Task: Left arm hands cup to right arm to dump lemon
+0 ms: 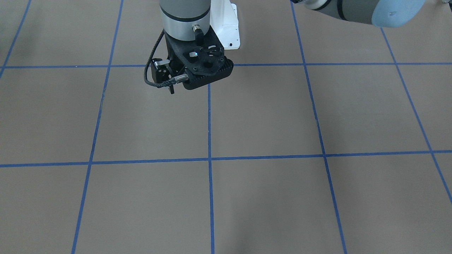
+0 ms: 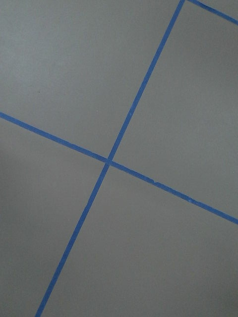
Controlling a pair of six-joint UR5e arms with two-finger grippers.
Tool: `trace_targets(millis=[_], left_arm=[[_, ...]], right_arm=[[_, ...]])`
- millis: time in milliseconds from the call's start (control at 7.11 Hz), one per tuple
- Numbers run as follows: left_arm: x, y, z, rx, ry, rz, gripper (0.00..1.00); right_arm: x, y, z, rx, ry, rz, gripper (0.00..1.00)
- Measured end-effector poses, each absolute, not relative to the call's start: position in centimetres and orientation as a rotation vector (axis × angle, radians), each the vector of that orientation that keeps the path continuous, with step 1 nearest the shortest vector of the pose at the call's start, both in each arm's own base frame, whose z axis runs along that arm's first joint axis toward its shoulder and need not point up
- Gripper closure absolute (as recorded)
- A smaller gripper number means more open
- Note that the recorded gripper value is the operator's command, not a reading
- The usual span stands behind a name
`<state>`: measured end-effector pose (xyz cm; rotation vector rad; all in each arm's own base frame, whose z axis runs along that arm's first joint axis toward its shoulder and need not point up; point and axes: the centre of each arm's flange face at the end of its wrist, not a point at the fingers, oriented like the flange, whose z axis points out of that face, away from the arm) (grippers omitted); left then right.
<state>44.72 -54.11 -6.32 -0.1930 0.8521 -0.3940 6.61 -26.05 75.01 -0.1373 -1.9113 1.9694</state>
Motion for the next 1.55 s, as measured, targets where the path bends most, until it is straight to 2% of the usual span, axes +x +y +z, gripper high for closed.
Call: trace_targets(millis=[562, 1125, 1547], left_arm=[[44.8, -54.3, -5.9, -0.193, 0.846, -0.391, 0.00], [45.2, -54.5, -4.9, -0.198, 0.834, -0.386, 0.00], [45.4, -54.7, -3.8, -0.200, 0.825, -0.380, 0.00]], right_arm=[[6.3, -27.3, 72.9, 0.203, -1.804, 1.701, 0.55], [5.6, -30.1, 69.0, 0.538, -1.572, 1.409, 0.55], [4.2, -34.1, 63.0, 0.706, -1.392, 1.171, 0.55]])
